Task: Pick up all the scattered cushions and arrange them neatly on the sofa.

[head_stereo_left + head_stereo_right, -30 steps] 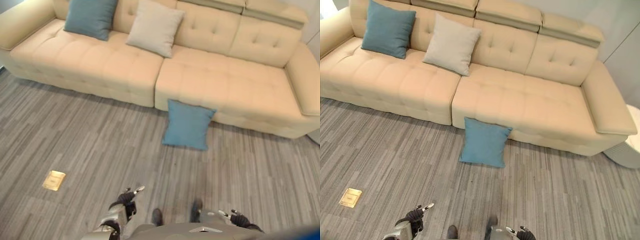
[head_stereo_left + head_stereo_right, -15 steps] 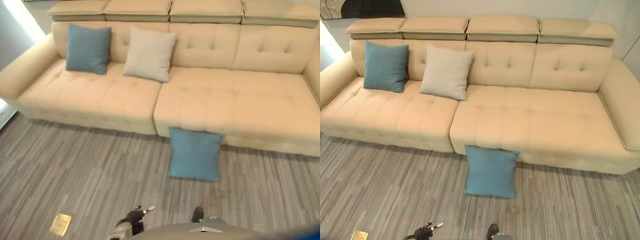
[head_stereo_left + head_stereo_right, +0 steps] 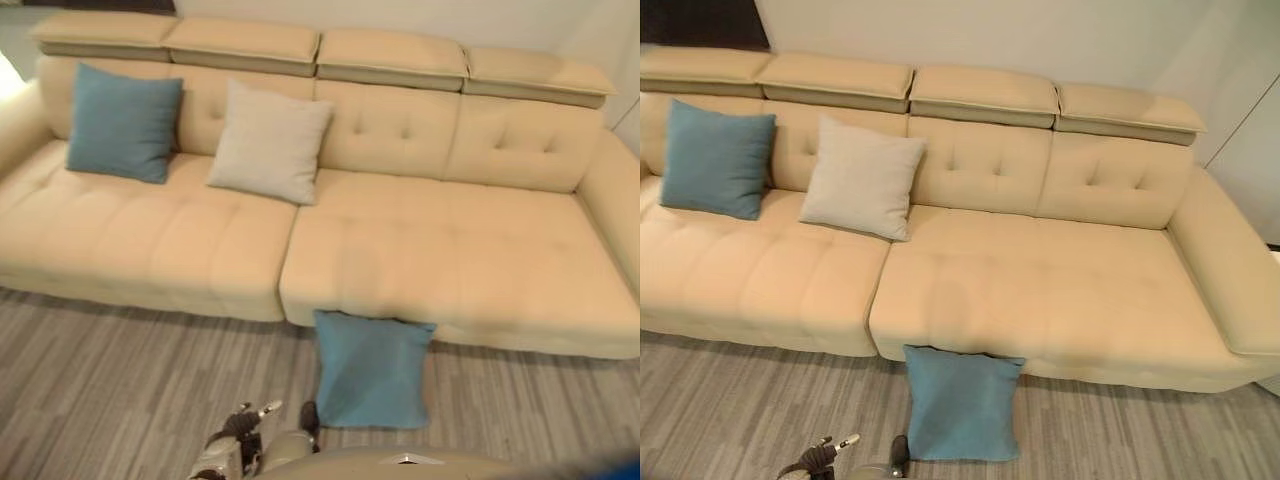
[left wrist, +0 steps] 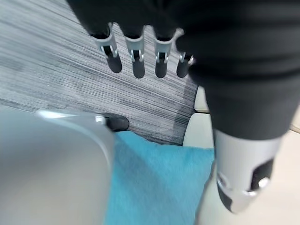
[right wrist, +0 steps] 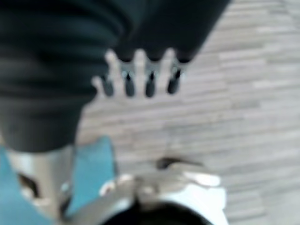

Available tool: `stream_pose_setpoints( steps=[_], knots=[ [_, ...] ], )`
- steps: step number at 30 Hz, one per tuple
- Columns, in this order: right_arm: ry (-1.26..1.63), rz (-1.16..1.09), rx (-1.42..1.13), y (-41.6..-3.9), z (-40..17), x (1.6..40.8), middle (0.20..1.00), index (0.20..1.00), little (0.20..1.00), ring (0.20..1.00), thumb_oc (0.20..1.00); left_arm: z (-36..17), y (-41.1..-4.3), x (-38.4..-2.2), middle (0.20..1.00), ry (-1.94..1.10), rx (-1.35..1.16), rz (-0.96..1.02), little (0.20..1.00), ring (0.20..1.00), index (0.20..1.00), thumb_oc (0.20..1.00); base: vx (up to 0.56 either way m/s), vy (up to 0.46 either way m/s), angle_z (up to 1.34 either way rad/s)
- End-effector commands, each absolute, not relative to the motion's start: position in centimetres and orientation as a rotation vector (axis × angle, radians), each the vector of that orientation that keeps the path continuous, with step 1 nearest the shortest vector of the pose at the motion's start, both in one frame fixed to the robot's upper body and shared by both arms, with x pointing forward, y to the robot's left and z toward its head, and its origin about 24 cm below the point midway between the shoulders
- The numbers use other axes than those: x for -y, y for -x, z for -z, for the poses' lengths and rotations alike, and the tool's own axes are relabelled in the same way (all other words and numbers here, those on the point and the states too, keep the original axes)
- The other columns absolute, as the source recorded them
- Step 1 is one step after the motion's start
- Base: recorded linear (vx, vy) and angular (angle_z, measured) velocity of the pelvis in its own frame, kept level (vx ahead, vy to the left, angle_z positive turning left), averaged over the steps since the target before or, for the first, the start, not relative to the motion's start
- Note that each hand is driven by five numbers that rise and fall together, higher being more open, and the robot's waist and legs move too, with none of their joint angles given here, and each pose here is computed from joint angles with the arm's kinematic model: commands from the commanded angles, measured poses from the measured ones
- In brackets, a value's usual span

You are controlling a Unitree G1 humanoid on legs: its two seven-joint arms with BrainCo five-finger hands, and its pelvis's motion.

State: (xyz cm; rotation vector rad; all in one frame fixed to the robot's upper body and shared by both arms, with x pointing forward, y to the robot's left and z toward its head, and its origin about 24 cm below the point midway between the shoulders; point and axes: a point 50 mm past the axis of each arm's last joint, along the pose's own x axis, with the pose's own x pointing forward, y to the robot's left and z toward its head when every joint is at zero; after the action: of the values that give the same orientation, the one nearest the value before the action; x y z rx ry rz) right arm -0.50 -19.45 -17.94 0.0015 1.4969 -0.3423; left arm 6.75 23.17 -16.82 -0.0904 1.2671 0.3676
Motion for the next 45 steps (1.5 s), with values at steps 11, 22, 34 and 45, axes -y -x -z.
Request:
stream_pose_setpoints(
  steps=[11, 22, 34, 45],
  knots=[
    [0.084, 0.352, -1.471, -1.1, 17.7, 20.8, 1.0, 1.0, 1.0, 1.0, 1.0, 17.1, -7.5, -21.3, 1.0, -0.057, -1.34, -0.235, 1.0, 1.0, 1.0, 1.0, -0.07, 0.0, -0.33],
    [0.134, 0.302, -1.419, -1.9, 17.6, 20.9, 1.0, 1.0, 1.0, 1.0, 1.0, 16.7, -8.2, -22.8, 1.0, 0.094, -1.258, -0.444, 1.0, 1.0, 1.0, 1.0, -0.03, -0.233, 0.23],
    [0.197, 0.326, -1.177, -5.4, 15.4, 24.8, 1.0, 1.0, 1.0, 1.0, 1.0, 16.7, -8.8, -21.7, 1.0, 0.275, -1.204, -0.627, 1.0, 1.0, 1.0, 1.0, -0.07, 0.016, 0.25],
    [0.083, 0.394, -0.903, -12.9, 12.6, 25.9, 1.0, 1.0, 1.0, 1.0, 1.0, 10.6, -19.2, -26.7, 1.0, 0.13, -0.752, -0.618, 1.0, 1.0, 1.0, 1.0, -0.14, 0.138, 0.03]
  ],
)
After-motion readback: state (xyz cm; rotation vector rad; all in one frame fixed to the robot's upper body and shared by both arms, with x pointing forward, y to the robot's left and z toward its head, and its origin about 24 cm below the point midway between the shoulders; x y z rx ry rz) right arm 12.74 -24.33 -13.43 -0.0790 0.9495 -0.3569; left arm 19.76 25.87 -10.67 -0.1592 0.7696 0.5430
